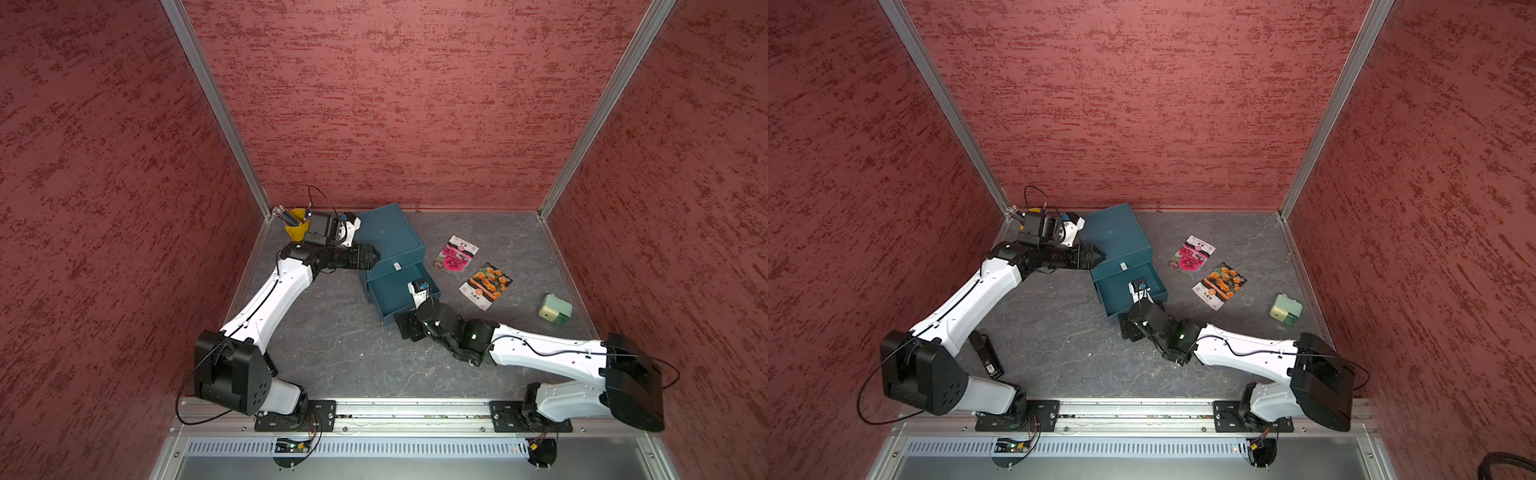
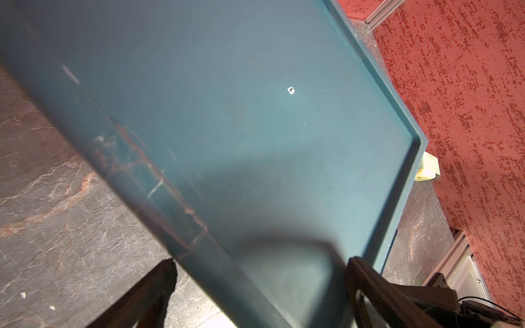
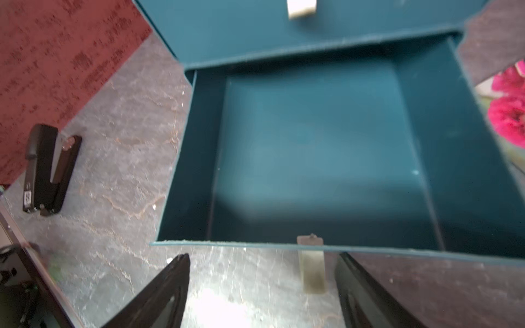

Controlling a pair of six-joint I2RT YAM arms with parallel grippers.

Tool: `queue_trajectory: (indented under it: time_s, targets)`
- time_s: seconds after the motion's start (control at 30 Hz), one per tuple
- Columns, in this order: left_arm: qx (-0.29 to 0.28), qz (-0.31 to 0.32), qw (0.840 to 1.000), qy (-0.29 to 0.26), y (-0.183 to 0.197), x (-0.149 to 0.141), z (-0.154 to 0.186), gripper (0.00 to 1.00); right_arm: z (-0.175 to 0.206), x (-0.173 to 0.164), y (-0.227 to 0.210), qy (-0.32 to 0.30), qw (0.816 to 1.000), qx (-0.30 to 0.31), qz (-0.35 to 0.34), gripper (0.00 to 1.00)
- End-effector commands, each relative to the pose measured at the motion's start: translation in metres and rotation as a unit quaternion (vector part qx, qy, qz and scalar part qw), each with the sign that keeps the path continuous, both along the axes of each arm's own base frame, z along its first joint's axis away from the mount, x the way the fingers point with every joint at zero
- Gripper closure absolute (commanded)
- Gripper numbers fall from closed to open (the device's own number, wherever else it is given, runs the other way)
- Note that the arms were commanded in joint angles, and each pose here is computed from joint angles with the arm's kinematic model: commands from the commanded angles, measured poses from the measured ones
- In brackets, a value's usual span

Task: Take the seed bags out of the drawer
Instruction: Close the drawer in the storage box.

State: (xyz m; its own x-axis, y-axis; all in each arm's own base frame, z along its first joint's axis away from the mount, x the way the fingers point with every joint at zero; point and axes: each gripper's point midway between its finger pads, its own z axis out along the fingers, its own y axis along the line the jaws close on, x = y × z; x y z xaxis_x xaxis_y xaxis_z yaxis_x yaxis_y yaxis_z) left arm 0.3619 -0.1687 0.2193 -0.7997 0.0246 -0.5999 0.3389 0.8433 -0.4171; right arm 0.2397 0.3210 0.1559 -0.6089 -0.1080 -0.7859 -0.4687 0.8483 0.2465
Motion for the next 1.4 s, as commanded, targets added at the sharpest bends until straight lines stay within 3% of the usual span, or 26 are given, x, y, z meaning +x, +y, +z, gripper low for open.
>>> queue_trajectory:
  time_s: [0.0,0.7,1.37]
  targets:
    - [0.012,-0.011,1.0,0.018,0.002,-0.01,-0.008,0.04,0.025,0.018,0.013,-0.035,0.999,0.028,0.006,0.17]
    - [0.015,-0.007,1.0,0.021,0.008,-0.015,-0.008,0.04,0.016,0.082,0.045,-0.06,0.997,0.041,-0.003,0.18]
    - [0.021,-0.009,0.999,0.028,0.009,-0.018,-0.01,0.04,0.007,0.103,0.055,-0.083,0.995,0.054,-0.03,0.21]
